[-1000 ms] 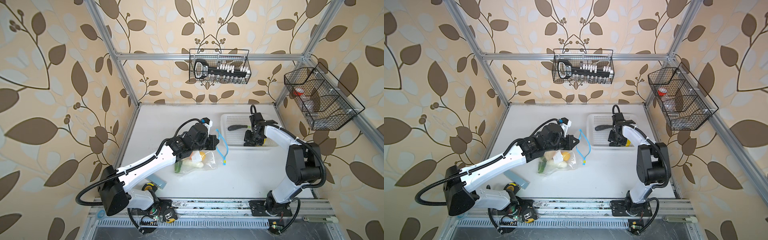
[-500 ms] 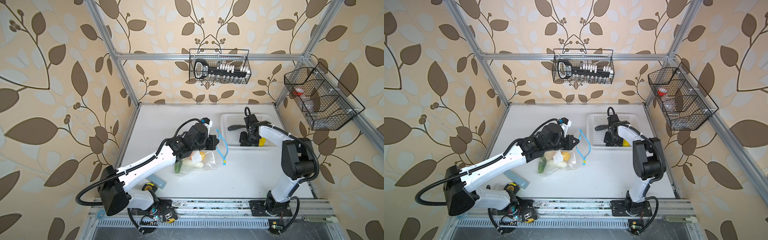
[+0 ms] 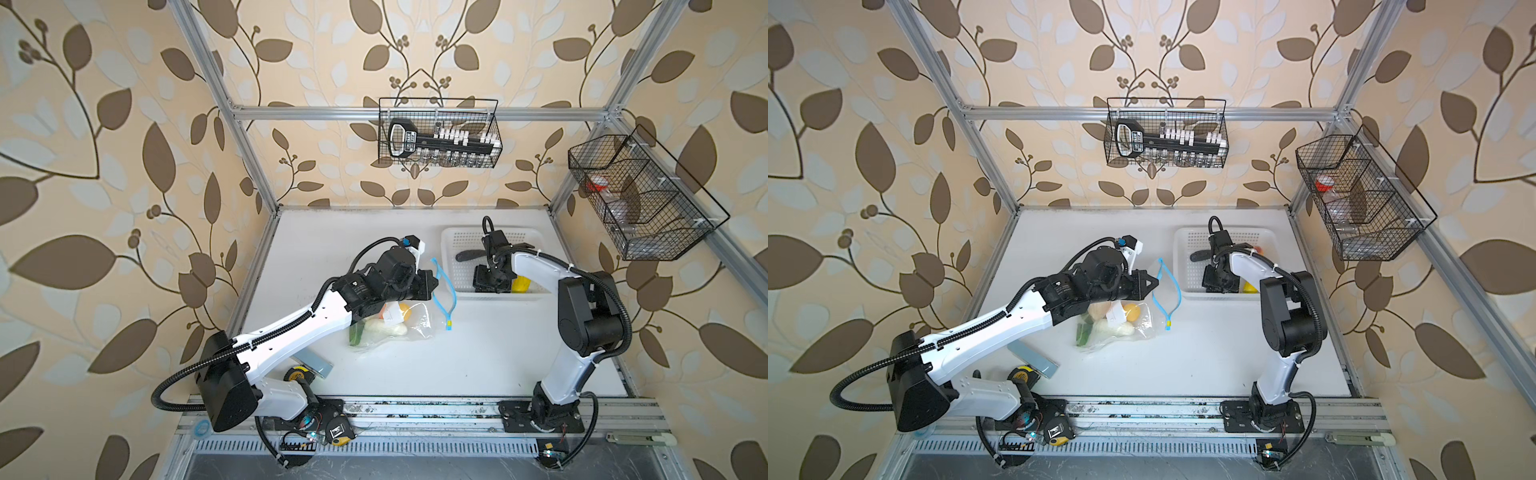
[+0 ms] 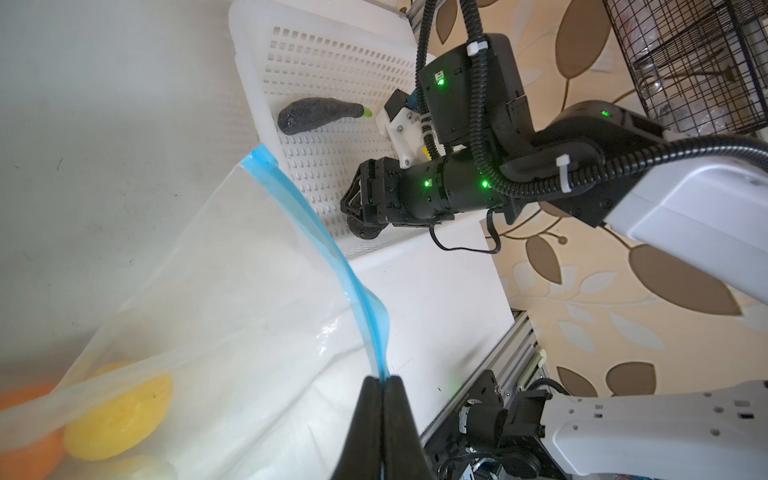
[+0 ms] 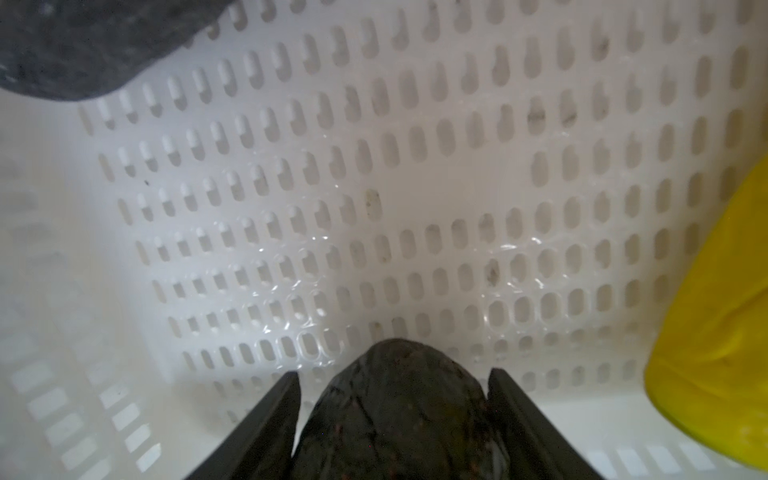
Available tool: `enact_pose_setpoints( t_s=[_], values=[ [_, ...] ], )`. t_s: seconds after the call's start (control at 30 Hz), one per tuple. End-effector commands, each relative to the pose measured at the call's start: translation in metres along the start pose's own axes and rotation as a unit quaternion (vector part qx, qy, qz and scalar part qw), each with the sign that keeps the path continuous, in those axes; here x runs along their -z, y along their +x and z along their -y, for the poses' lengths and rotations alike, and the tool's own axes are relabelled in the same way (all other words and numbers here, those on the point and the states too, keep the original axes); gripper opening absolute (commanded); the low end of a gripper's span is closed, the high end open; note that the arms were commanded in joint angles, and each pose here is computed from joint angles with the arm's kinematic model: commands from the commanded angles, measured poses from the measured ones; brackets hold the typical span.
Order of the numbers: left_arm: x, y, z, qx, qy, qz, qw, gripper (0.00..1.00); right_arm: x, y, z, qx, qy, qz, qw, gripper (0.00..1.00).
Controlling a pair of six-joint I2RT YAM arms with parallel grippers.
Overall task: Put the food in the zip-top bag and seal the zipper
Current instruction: 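Close the right gripper on the dark avocado, then lift the avocado with the right gripper and carry it over the bag opening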
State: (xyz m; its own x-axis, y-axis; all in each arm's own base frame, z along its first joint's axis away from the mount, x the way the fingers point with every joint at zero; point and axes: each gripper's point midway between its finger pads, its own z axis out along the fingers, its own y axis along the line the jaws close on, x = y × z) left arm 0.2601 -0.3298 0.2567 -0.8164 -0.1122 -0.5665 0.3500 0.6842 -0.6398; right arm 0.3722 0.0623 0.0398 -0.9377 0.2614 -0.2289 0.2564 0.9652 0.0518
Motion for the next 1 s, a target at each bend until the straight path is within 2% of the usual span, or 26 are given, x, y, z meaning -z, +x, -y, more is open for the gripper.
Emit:
enact_pose_setpoints(
  t_s=[0.0,0.43,0.97],
  values=[
    [0.009,-0.009,0.004,-0.008,0.01,0.018,1.0,0.0,-0.001,0.003,-0.007,-0.004,-0.014,-0.01,1.0,0.66],
    [0.008,-0.009,0.003,-0.004,0.009,0.018,1.0,0.0,0.014,-0.008,-0.013,-0.021,-0.051,0.012,0.998,0.54],
    [0.009,-0.01,0.002,0.0,0.003,0.019,1.0,0.0,0.05,-0.027,-0.017,-0.039,-0.084,0.062,0.994,0.49]
  ],
)
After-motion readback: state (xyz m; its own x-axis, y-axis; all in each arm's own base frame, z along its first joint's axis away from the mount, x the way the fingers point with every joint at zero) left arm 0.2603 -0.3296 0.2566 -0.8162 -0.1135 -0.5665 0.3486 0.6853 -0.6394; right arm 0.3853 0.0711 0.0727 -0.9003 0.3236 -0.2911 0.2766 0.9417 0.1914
